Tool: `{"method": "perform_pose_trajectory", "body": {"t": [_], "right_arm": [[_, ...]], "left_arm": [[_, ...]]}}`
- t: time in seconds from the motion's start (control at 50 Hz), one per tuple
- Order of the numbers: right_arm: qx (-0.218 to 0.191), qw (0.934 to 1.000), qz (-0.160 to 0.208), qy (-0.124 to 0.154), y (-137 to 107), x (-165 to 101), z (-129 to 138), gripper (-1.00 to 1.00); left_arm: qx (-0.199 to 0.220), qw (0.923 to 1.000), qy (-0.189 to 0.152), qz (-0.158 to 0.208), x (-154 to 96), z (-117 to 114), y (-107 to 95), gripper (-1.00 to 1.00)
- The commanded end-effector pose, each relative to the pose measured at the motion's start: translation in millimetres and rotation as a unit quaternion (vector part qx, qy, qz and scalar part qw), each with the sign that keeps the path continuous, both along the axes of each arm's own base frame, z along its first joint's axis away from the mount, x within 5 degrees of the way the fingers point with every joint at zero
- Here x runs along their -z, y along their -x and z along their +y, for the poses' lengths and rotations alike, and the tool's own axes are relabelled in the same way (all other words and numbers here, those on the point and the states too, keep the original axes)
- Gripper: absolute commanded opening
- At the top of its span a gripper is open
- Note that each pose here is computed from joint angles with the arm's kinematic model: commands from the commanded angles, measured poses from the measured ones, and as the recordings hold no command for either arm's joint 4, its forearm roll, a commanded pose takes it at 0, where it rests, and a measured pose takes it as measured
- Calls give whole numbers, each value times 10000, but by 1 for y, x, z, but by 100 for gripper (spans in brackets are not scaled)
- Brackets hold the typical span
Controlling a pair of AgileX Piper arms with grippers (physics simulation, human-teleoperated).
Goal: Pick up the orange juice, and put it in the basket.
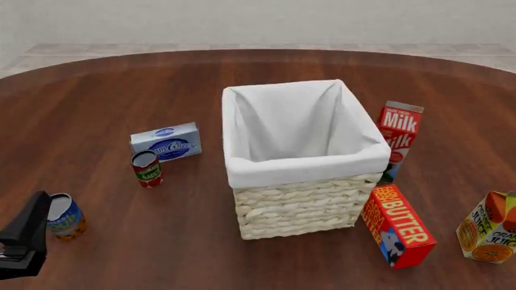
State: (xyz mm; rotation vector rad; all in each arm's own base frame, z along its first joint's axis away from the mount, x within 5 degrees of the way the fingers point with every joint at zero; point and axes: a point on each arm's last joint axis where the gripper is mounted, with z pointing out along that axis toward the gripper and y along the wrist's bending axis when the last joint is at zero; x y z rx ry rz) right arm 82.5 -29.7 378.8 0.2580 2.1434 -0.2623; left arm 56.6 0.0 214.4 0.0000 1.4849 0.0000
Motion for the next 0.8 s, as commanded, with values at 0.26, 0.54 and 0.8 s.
{"method": "perform_pose_trajectory", "body": {"t": [0.26,0.54,0.8], "right_arm": [[123,9998,131,113,-2,23,-5,100],[-58,9995,59,315,-14,23,-8,100],[-159,9992,-30,355,-24,35,-10,100]], "left_arm": [[0,10000,0,0,0,0,0,100],[0,10000,0,0,0,0,0,100],[0,10000,0,0,0,0,0,100]]}}
